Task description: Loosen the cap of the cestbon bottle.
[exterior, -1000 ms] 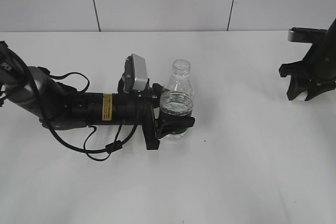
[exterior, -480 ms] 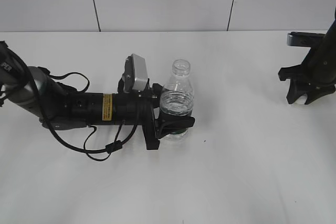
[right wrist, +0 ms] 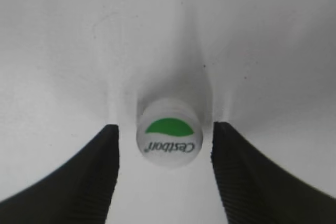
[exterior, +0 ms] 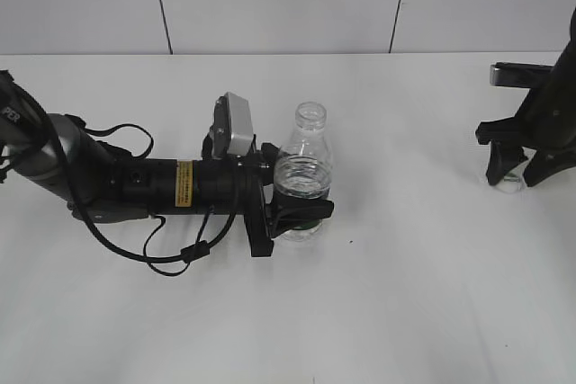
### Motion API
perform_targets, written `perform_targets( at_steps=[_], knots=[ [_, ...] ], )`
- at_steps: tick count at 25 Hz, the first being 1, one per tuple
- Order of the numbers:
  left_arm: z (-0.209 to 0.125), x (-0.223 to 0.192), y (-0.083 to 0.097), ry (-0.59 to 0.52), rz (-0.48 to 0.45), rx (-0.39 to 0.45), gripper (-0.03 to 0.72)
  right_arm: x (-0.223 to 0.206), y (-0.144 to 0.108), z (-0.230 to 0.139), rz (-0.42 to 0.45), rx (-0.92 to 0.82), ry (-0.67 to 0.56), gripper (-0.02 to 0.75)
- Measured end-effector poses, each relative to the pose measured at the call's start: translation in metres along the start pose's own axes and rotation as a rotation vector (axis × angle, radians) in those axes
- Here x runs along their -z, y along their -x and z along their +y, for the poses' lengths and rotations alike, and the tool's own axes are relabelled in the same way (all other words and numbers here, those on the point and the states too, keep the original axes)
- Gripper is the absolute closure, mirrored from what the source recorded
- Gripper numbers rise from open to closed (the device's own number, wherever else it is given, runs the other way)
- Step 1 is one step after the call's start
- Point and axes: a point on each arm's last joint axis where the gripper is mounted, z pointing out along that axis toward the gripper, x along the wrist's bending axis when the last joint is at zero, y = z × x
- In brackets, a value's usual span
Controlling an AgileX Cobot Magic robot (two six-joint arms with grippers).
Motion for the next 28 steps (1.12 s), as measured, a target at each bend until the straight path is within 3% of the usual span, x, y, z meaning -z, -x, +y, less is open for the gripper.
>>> perform_targets(
  at_steps=[5, 21, 28],
  knots=[
    [0.0, 0.0, 0.0, 0.0, 0.0, 0.0, 0.286, 0.006, -0.001, 0.003, 0.007, 0.002, -0.015, 0.231],
    [0.0, 0.0, -0.001, 0.003, 0.008, 0.004, 0.285, 0.067, -0.01, 0.026, 0.047, 0.022, 0.0, 0.22],
    [0.003, 0.0, -0.002, 0.033, 0.019, 0.013, 0.12, 0.075, -0.011, 0.03, 0.053, 0.022, 0.023, 0.22]
  ],
)
